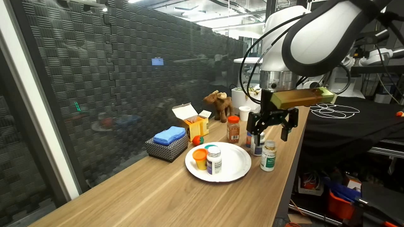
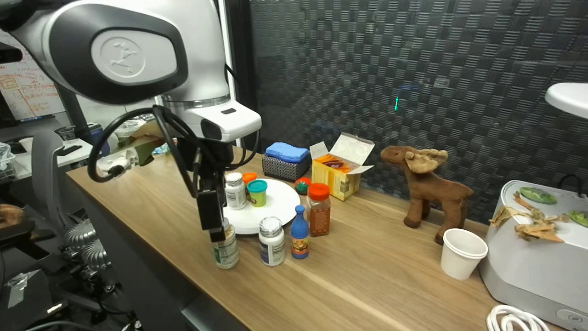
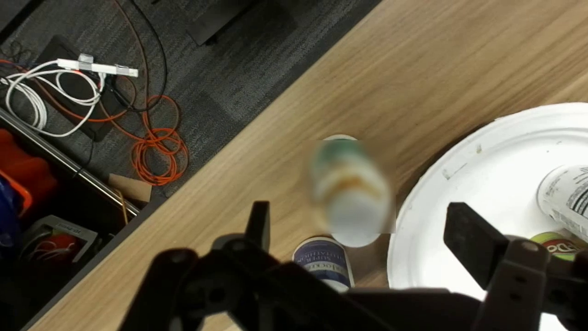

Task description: Put the bottles and the orange plushie surrounding the white plate on the white plate

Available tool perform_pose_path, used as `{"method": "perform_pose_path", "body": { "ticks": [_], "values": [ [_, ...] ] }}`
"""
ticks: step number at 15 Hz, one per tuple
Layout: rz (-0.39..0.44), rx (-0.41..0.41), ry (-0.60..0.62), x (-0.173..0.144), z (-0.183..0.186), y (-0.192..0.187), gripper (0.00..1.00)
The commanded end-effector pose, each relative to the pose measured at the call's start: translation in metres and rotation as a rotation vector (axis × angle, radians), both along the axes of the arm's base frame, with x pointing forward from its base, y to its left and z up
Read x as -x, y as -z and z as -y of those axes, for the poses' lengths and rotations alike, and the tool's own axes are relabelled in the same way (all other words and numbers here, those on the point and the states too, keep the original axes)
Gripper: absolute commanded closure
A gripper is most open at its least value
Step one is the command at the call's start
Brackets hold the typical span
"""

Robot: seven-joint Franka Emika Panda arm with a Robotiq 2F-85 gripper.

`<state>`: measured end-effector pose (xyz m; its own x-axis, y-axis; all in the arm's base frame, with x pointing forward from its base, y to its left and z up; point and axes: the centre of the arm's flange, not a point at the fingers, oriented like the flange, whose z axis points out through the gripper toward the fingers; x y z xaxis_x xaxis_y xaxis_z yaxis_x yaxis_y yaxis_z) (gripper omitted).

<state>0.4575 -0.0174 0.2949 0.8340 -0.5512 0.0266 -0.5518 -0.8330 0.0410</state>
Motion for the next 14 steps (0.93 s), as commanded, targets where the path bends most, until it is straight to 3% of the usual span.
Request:
{"method": "perform_pose_path", "body": {
  "ticks": [1, 4, 8, 9, 10, 11, 14],
  "values": [
    [-0.001, -0.019, 0.005, 0.001, 0.002, 0.002, 0.32],
    [-0.003, -0.011, 0.008, 0.002, 0.002, 0.005, 0.58],
    [0.009, 0.001, 0.003, 0.005, 0.0, -0.001, 0.85],
    [0.017, 0.008, 0.002, 0.007, 0.0, -0.004, 0.84],
    [0.022, 0.014, 0.0, 0.008, -0.001, -0.008, 0.9],
    [0.032, 0.025, -0.003, 0.009, -0.003, -0.012, 0.86],
    [0.068, 0.06, -0.033, 0.007, -0.016, -0.032, 0.85]
  ]
}}
